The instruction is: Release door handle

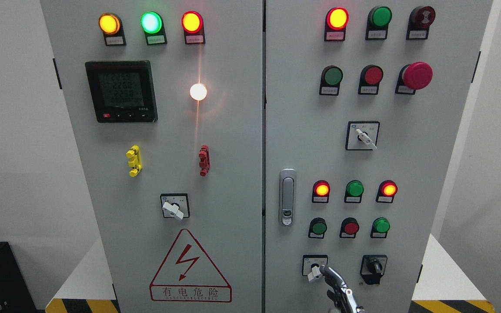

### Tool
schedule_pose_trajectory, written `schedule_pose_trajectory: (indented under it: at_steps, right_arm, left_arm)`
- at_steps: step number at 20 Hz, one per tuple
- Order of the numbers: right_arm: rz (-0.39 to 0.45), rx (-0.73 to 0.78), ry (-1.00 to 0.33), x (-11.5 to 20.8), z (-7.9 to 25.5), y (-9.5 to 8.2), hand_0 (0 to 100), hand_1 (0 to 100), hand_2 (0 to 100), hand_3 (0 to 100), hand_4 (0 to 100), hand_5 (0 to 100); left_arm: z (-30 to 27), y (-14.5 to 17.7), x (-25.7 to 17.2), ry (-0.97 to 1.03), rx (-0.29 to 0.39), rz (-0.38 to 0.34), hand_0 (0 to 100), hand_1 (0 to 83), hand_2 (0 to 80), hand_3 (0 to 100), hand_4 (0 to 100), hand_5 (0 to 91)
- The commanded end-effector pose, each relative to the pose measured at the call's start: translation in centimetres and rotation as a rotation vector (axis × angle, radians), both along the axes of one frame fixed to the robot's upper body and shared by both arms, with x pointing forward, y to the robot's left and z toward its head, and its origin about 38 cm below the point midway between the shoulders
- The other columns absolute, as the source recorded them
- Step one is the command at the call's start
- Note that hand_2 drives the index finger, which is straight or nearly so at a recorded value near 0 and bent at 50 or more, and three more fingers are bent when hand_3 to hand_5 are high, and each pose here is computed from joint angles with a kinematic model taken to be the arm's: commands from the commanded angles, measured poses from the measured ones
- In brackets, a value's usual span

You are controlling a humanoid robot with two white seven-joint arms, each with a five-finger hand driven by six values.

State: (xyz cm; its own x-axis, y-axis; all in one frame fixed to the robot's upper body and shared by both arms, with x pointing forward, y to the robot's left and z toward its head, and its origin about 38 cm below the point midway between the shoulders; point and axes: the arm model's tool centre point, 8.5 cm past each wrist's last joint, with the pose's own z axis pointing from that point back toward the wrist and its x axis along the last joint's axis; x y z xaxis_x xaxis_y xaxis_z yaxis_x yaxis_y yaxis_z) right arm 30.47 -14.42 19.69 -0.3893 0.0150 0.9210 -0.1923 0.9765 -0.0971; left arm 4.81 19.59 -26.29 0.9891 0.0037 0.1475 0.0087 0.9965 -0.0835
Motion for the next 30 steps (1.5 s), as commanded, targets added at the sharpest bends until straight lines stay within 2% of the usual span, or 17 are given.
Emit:
schedule_pose_trajectory:
  at_steps: [1,8,11,12,14,15,17,18,20,22,27,30]
  right_arm:
    - [-0.004,-0.001,0.001,0.0,0.0,-0.1,34,9,0,14,14,8]
    - [-0.005,-0.005,0.01,0.2,0.0,-0.1,34,10,0,14,15,12]
    - [-0.013,-0.006,0.001,0.4,0.3,-0.3,33,13,0,17,22,24]
    - [-0.015,-0.01,-0.003,0.4,0.3,-0.3,33,16,0,19,30,34]
    - [-0.019,-0.018,-0.01,0.5,0.5,-0.4,34,20,0,22,39,42]
    - [-0.02,-0.02,-0.014,0.5,0.5,-0.4,35,24,0,31,50,56]
    - [-0.027,-0.034,-0.021,0.5,0.6,-0.4,38,27,0,46,61,69]
    - [-0.04,-0.061,-0.038,0.6,0.8,-0.4,42,30,0,60,73,80]
    - [-0.072,-0.124,-0.07,0.6,1.1,-0.4,44,33,0,70,82,89]
    - [-0.104,-0.18,-0.108,0.8,1.6,-0.6,48,36,0,86,92,100]
    - [-0.165,-0.291,-0.17,1.0,2.3,-0.5,50,41,1,93,99,100]
    - [-0.219,-0.394,-0.223,1.2,2.9,-0.5,49,46,2,96,100,100]
  left_arm:
    - [0.0,0.0,0.0,0.0,-0.001,0.0,12,55.6,0.0,0,0,0.0]
    - [0.0,0.0,0.0,0.0,-0.001,0.0,12,55.6,0.0,0,0,0.0]
    - [0.0,0.0,0.0,0.0,-0.001,0.0,12,55.6,0.0,0,0,0.0]
    - [0.0,0.0,0.0,0.0,-0.001,0.0,12,55.6,0.0,0,0,0.0]
    - [0.0,0.0,0.0,0.0,-0.001,0.0,12,55.6,0.0,0,0,0.0]
    - [0.0,0.0,0.0,0.0,-0.001,0.0,12,55.6,0.0,0,0,0.0]
    - [0.0,0.0,0.0,0.0,-0.001,0.0,12,55.6,0.0,0,0,0.0]
    - [0.0,0.0,0.0,0.0,-0.001,0.0,12,55.6,0.0,0,0,0.0]
    - [0.0,0.0,0.0,0.0,-0.001,0.0,12,55.6,0.0,0,0,0.0]
    - [0.0,0.0,0.0,0.0,-0.001,0.0,12,55.6,0.0,0,0,0.0]
    - [0.0,0.0,0.0,0.0,-0.001,0.0,12,55.6,0.0,0,0,0.0]
    - [0.0,0.0,0.0,0.0,-0.001,0.0,12,55.6,0.0,0,0,0.0]
